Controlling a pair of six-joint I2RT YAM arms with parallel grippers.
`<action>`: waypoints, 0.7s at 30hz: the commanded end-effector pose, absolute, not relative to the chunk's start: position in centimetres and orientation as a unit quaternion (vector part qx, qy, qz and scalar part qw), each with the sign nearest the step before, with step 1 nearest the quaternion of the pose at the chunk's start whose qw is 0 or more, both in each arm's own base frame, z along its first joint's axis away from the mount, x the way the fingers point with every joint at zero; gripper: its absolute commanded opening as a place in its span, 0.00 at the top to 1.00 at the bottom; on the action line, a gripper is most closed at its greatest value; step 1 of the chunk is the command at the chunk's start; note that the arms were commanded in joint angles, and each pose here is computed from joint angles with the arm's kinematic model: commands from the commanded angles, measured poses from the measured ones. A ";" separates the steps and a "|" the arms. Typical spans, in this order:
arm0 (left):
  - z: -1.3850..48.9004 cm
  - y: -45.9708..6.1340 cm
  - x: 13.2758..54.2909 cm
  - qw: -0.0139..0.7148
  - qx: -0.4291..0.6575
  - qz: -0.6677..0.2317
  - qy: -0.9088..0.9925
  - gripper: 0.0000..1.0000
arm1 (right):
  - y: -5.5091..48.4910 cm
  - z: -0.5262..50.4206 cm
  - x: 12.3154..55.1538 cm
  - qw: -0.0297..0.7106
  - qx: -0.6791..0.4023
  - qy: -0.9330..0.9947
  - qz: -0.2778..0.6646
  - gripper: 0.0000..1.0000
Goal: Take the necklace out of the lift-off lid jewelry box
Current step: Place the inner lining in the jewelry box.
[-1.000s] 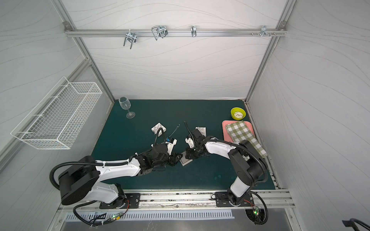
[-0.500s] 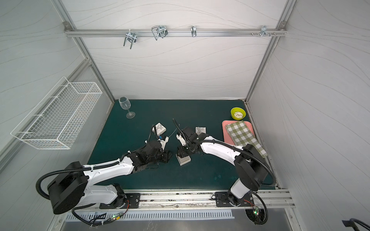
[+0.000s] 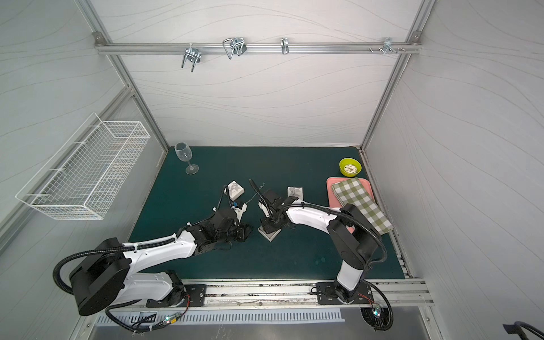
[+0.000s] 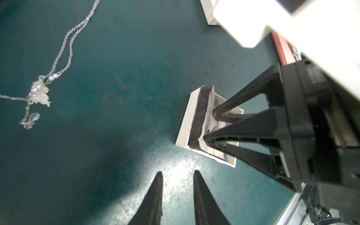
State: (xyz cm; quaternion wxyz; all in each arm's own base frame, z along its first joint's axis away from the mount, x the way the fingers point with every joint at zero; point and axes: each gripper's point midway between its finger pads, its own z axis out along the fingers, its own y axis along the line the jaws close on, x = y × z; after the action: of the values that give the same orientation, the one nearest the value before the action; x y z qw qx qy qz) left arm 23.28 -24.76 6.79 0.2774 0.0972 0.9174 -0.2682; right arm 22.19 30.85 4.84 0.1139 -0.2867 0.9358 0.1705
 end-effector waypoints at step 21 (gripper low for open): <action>7.2 -25.2 24.0 0.284 0.101 -0.275 0.913 0.74 | 31.0 7.4 21.8 0.140 -0.318 0.923 0.165 0.63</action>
State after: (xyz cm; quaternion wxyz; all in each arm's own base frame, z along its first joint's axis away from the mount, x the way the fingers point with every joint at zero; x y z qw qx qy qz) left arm 23.31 -24.63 6.36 0.2719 0.0971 0.9198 -0.2656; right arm 21.77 30.67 5.04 0.1211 -0.3044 0.9309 0.1614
